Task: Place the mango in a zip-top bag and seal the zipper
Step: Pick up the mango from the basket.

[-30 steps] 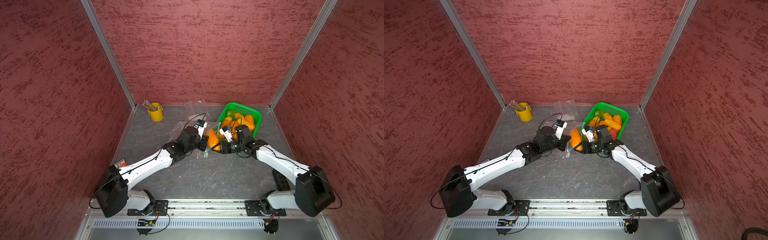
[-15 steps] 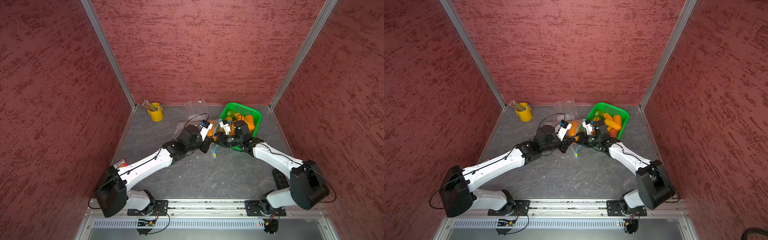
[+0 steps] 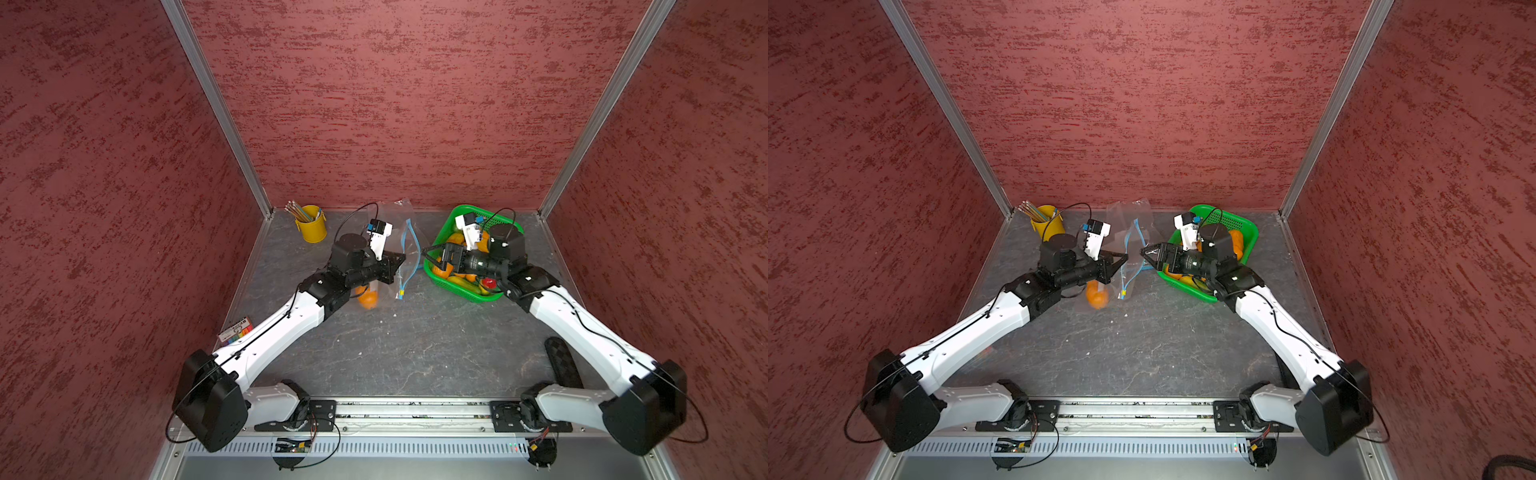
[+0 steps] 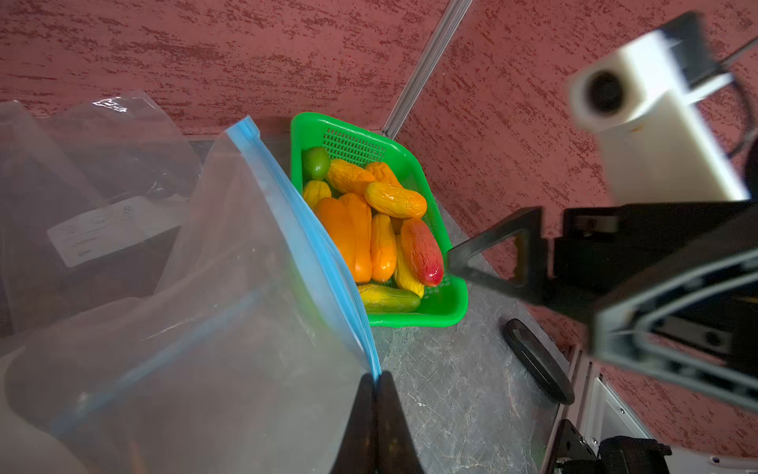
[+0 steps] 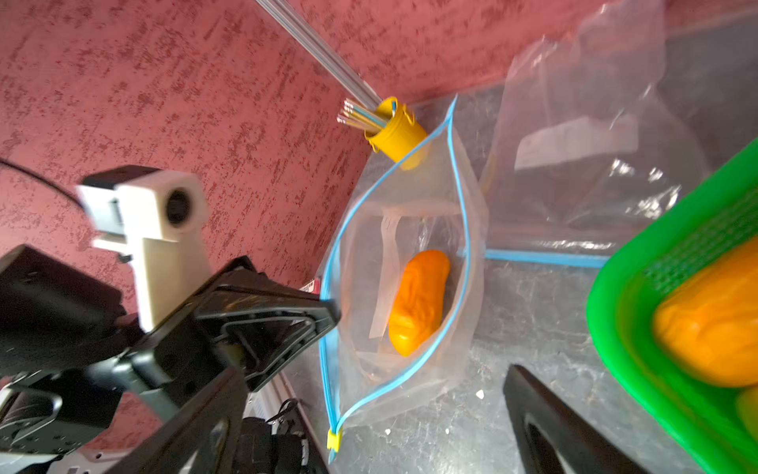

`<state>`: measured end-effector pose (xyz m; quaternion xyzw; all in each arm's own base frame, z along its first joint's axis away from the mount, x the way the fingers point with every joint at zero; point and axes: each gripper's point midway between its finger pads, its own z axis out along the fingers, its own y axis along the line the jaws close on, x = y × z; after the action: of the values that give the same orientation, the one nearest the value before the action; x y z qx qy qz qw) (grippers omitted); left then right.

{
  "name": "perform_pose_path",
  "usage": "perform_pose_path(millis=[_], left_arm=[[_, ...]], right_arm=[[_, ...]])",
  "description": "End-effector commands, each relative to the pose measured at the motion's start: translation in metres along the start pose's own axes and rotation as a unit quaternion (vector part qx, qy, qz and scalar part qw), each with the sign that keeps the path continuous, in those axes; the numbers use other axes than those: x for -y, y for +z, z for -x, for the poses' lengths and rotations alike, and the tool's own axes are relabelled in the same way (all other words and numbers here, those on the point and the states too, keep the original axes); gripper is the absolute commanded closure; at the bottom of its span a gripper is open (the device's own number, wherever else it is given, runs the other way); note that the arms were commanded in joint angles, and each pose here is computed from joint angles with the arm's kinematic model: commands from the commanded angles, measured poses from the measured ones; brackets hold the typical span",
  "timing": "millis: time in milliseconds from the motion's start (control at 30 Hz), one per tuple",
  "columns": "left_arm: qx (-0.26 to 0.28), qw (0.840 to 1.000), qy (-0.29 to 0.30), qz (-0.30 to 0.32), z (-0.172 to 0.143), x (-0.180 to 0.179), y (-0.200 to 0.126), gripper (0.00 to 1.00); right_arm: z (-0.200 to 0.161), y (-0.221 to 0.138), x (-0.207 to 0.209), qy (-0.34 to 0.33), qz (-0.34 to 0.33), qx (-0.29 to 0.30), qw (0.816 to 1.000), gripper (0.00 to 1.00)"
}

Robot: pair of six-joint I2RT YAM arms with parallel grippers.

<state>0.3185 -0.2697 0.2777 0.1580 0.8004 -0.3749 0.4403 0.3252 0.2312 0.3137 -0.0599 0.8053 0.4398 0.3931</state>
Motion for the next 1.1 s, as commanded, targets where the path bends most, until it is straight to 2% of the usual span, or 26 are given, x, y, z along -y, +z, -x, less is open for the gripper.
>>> perform_pose_path(millis=[0,100,133,267,400,467,600,767,833,967,1067], left_arm=[[-0.007,1.000,-0.006,-0.013,-0.004,0.004,-0.009,1.00],[-0.010,1.000,-0.007,-0.023,-0.009,0.008,-0.012,1.00],[-0.010,1.000,-0.007,-0.028,-0.011,0.008,-0.013,1.00],[-0.011,0.999,-0.015,-0.036,-0.019,0.008,-0.013,1.00],[-0.020,0.999,-0.025,-0.037,-0.024,0.007,-0.011,1.00],[-0.022,0.999,-0.026,-0.037,-0.025,0.007,-0.010,1.00],[-0.019,0.999,-0.028,-0.033,-0.023,0.007,-0.011,1.00],[-0.017,0.999,-0.031,-0.027,-0.020,0.007,-0.011,1.00],[-0.017,0.999,-0.031,-0.023,-0.020,0.006,-0.011,1.00],[-0.021,0.999,-0.034,-0.015,-0.021,0.002,-0.008,1.00],[-0.020,0.999,-0.041,-0.009,-0.020,-0.001,-0.006,1.00]], right_arm=[[0.019,-0.025,0.072,-0.017,-0.172,0.038,0.984,0.02],[0.025,-0.028,0.132,0.020,-0.267,0.042,0.963,0.02],[0.023,-0.021,0.144,0.028,-0.277,0.037,0.960,0.02],[0.009,0.024,0.168,0.057,-0.248,0.001,0.967,0.02],[0.001,0.051,0.202,0.078,-0.275,-0.015,0.958,0.01],[-0.001,0.064,0.210,0.084,-0.268,-0.019,0.959,0.02],[-0.008,0.086,0.232,0.100,-0.272,-0.025,0.957,0.09],[-0.025,0.101,0.251,0.110,-0.280,-0.047,0.953,0.27],[-0.027,0.103,0.249,0.108,-0.270,-0.045,0.956,0.40],[-0.007,0.093,0.228,0.093,-0.253,-0.019,0.963,0.60],[0.028,0.070,0.191,0.066,-0.225,0.038,0.971,0.70]])
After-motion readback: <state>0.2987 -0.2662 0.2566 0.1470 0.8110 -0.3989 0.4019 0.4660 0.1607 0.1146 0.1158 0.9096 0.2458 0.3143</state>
